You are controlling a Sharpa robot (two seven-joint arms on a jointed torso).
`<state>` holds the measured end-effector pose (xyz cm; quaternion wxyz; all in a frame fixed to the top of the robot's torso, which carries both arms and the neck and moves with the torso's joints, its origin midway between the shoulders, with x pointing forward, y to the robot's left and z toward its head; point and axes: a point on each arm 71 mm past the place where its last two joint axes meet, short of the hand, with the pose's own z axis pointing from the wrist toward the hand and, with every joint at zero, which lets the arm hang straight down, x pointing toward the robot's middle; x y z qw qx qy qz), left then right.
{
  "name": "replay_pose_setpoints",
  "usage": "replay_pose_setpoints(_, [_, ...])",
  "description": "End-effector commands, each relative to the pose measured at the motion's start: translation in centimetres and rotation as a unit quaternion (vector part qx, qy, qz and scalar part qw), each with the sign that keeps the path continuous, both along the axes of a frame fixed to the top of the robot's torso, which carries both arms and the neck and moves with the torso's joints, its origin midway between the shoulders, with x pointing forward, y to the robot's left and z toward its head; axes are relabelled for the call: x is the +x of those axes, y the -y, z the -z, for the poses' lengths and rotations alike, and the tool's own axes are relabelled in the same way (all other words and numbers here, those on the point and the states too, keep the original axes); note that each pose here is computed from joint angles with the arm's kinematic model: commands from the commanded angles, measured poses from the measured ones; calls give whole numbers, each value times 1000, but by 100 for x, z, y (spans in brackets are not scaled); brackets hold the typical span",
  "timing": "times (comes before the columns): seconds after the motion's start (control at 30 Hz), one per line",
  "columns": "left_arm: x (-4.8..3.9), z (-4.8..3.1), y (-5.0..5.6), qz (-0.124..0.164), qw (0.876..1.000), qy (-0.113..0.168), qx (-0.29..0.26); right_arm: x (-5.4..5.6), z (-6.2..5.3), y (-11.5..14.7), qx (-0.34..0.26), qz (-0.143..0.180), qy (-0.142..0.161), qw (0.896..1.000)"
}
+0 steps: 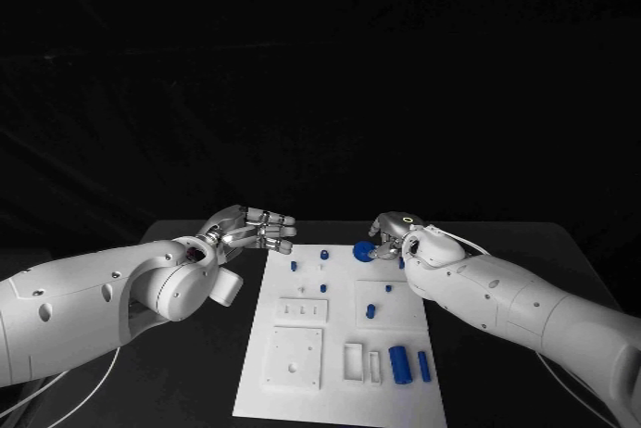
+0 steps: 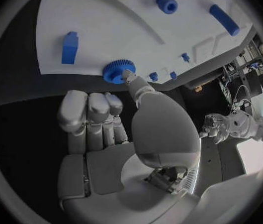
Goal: Assemble the parts on the task board
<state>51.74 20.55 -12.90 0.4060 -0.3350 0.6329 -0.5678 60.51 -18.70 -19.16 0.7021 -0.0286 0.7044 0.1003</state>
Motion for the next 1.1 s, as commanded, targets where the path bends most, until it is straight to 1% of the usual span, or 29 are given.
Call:
replay_pose_setpoints(0.03, [-6,-11,32,11,1000,3,-1,8,41,-35,14,-24,-35,999])
replay_pose_setpoints(0.33, [-19,-15,71,19,1000,7,3,46,59,7,30,-16,-49,998])
replay_pose_setpoints(0.8, [-12,-12,104,24,1000,7,7,87,-9,40,43,-8,-46,998])
replay_pose_setpoints(1.1, [-5,-8,97,23,1000,6,9,83,-37,-15,64,-14,-63,996])
